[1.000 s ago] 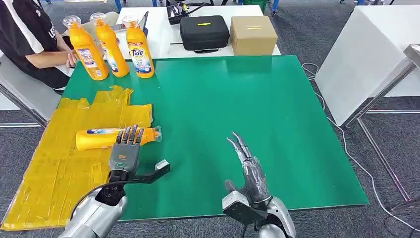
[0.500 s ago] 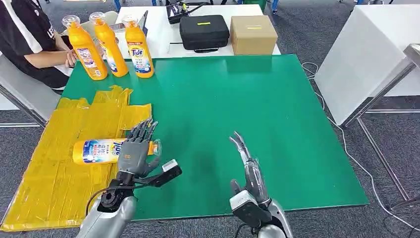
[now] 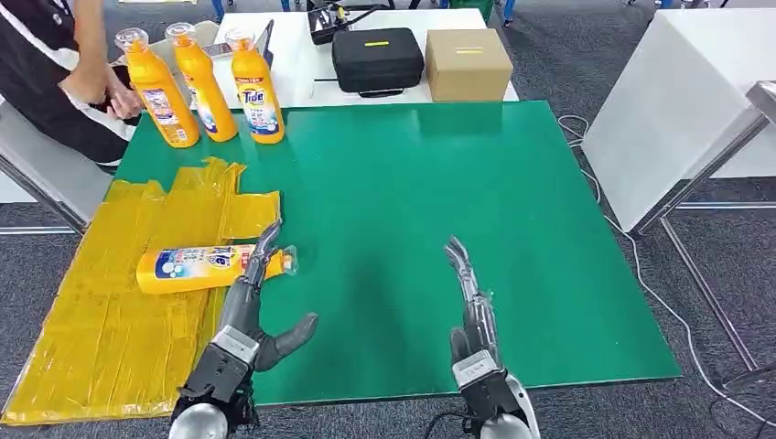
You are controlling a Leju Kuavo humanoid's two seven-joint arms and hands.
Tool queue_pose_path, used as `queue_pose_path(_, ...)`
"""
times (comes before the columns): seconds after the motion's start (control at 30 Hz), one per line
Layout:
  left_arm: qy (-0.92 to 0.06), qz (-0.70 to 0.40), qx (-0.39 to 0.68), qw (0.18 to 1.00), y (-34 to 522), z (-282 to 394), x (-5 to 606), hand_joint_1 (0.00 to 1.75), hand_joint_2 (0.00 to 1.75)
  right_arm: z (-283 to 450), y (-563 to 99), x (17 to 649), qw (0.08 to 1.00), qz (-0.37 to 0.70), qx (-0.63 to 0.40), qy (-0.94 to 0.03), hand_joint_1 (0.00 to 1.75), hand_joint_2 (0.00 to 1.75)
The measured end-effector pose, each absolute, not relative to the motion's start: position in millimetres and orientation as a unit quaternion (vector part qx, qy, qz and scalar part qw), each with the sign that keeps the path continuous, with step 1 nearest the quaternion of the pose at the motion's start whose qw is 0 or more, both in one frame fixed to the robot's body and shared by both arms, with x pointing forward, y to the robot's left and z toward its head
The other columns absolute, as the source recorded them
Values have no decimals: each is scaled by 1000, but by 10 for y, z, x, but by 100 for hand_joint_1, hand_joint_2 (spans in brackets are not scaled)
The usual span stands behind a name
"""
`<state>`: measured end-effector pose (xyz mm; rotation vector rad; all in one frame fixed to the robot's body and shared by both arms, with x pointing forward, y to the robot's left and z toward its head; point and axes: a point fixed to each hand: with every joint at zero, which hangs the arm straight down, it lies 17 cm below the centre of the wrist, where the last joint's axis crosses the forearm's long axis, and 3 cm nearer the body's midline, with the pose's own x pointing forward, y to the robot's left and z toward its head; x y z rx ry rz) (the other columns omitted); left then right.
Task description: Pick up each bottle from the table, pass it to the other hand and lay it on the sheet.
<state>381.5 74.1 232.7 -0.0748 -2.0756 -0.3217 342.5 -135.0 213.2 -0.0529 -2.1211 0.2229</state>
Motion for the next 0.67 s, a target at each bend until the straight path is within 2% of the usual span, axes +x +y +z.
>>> queue_pose_path(0.67,-848,-79,-70,519,851,2237,3710,0,0,2135,-1141,3324,480,109,20,-870,0,0)
